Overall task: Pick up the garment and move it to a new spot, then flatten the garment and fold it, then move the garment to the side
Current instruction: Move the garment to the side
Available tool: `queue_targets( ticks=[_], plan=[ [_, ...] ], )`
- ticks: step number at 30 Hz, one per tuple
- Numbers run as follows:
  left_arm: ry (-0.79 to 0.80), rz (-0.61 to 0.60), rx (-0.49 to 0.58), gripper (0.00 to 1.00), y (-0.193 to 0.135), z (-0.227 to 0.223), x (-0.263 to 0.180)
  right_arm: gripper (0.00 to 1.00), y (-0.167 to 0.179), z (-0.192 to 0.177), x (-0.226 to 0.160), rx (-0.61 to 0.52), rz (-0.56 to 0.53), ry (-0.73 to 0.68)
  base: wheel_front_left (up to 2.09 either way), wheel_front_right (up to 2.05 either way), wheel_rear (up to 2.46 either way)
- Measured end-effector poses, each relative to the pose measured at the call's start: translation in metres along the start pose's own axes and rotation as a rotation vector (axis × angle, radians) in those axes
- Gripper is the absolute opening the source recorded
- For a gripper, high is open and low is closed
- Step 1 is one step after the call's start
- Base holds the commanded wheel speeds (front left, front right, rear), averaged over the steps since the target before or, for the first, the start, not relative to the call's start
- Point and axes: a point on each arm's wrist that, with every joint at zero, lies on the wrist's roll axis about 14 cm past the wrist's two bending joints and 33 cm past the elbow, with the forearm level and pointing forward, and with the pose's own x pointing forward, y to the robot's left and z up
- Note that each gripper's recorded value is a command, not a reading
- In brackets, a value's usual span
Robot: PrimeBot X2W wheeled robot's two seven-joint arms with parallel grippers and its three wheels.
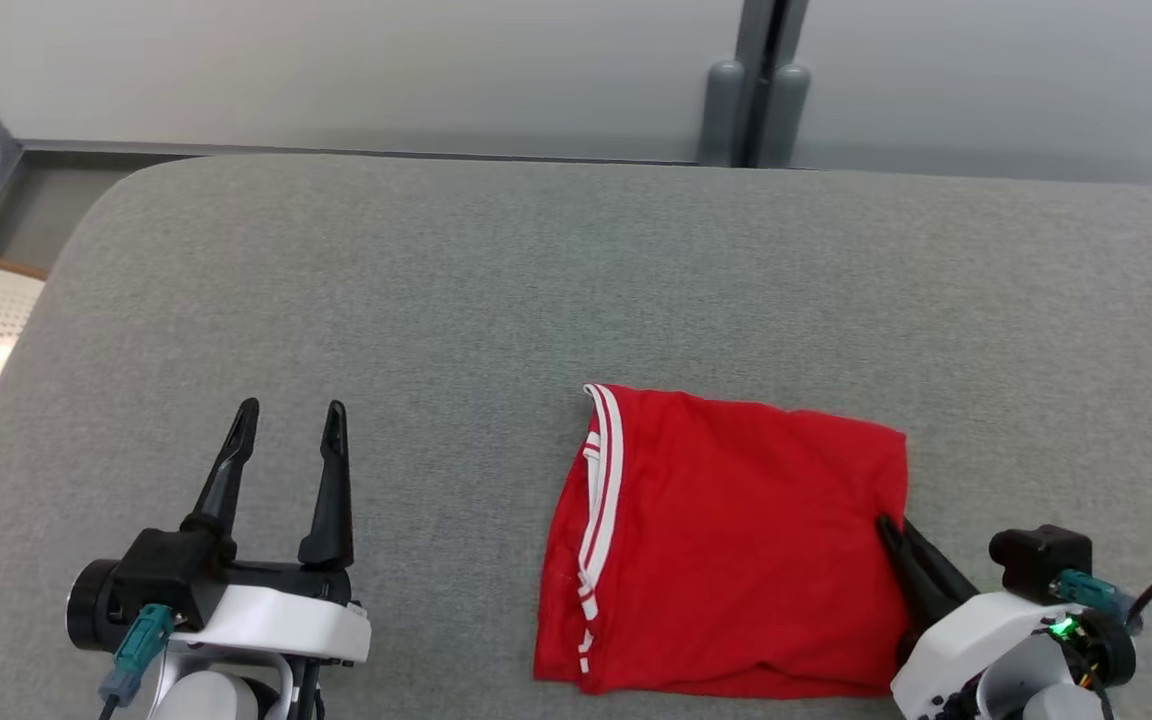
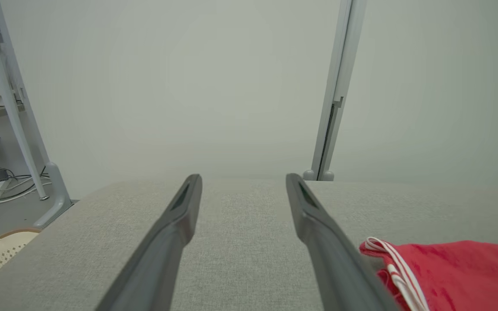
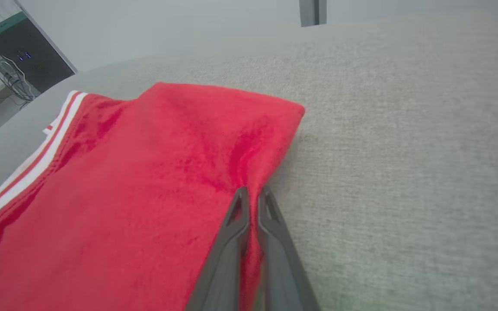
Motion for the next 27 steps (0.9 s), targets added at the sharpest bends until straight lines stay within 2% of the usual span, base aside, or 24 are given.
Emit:
queue_targets(
  ticks=[6, 12, 18, 27],
  plan=[
    [-0.009, -0.100, 0.006, 1.00, -0.031, -0.002, 0.020, 0.00, -0.038, 0.036, -0.020, -0.048, -0.094, -0.100, 0.00, 0.00, 0.00],
    [-0.030, -0.258, 0.001, 1.00, -0.084, -0.004, 0.047, 0.00, -0.094, 0.088, -0.040, -0.116, -0.222, -0.198, 0.00, 0.00, 0.00],
    [-0.060, -0.401, -0.017, 1.00, -0.132, -0.008, 0.083, 0.00, -0.177, 0.131, -0.052, -0.210, -0.382, -0.232, 0.00, 0.00, 0.00],
    [-0.031, -0.491, -0.018, 1.00, -0.159, -0.050, 0.121, 0.00, -0.291, 0.174, -0.061, -0.356, -0.601, -0.201, 0.00, 0.00, 0.00]
  ],
)
